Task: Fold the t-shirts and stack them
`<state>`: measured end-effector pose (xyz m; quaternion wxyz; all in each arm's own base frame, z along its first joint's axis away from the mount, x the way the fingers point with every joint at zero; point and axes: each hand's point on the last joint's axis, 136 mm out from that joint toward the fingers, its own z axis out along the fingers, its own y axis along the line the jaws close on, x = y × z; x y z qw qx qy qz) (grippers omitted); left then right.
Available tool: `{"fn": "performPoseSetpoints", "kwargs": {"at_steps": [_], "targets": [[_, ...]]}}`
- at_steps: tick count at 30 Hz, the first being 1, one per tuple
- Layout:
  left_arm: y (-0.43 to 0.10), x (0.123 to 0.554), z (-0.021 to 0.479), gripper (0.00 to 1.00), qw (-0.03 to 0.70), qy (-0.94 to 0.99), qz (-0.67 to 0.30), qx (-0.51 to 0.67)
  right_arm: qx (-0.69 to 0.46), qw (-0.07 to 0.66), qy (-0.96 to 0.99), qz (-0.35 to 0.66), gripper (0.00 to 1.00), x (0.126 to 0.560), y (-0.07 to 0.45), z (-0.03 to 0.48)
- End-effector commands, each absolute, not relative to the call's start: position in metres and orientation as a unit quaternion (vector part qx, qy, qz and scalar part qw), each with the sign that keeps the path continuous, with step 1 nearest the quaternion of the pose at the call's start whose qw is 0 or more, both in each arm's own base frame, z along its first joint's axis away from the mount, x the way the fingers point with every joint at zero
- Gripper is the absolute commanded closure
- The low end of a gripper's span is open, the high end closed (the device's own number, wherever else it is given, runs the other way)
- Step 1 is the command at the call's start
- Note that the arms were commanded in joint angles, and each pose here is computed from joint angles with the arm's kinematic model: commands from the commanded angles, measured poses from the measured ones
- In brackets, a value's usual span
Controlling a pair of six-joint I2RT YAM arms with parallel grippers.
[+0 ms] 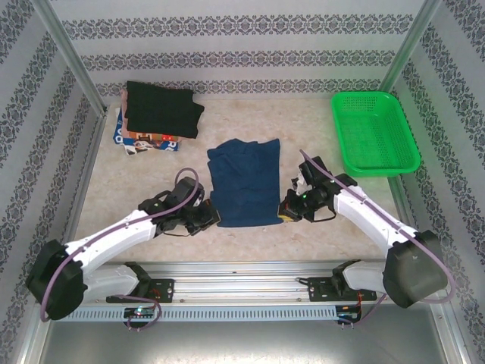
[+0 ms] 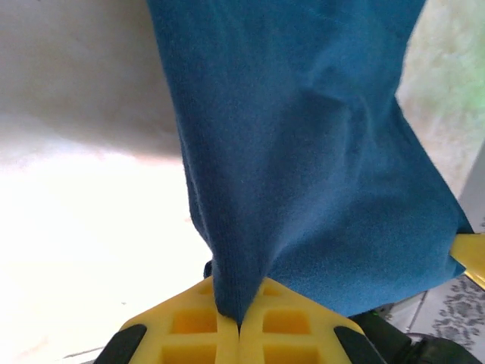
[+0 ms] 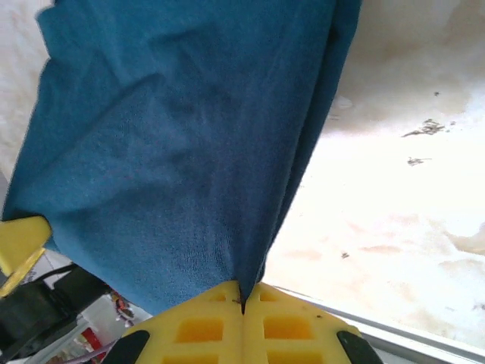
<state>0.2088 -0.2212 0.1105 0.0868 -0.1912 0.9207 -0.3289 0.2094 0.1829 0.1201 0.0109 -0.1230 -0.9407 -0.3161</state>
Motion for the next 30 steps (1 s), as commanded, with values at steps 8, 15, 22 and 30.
{"fn": "performPoseSetpoints", "kwargs": {"at_steps": [8,15,22,30], "targets": [[-0.203,0.261,0.159,0.97,0.125,0.892,-0.37,-0.227,-0.108,-0.043,-0.937,-0.329,1.0,0.278,0.198,0.176],[-0.21,0.326,0.184,0.98,0.142,0.889,-0.39,-0.194,-0.099,-0.068,-0.937,-0.327,1.0,0.342,0.204,0.183],[-0.209,0.377,0.186,0.98,0.152,0.881,-0.405,-0.192,-0.107,-0.079,-0.939,-0.317,1.0,0.394,0.194,0.175],[-0.198,0.423,0.171,0.98,0.149,0.882,-0.401,-0.199,-0.123,-0.077,-0.94,-0.309,1.0,0.439,0.179,0.15]]}}
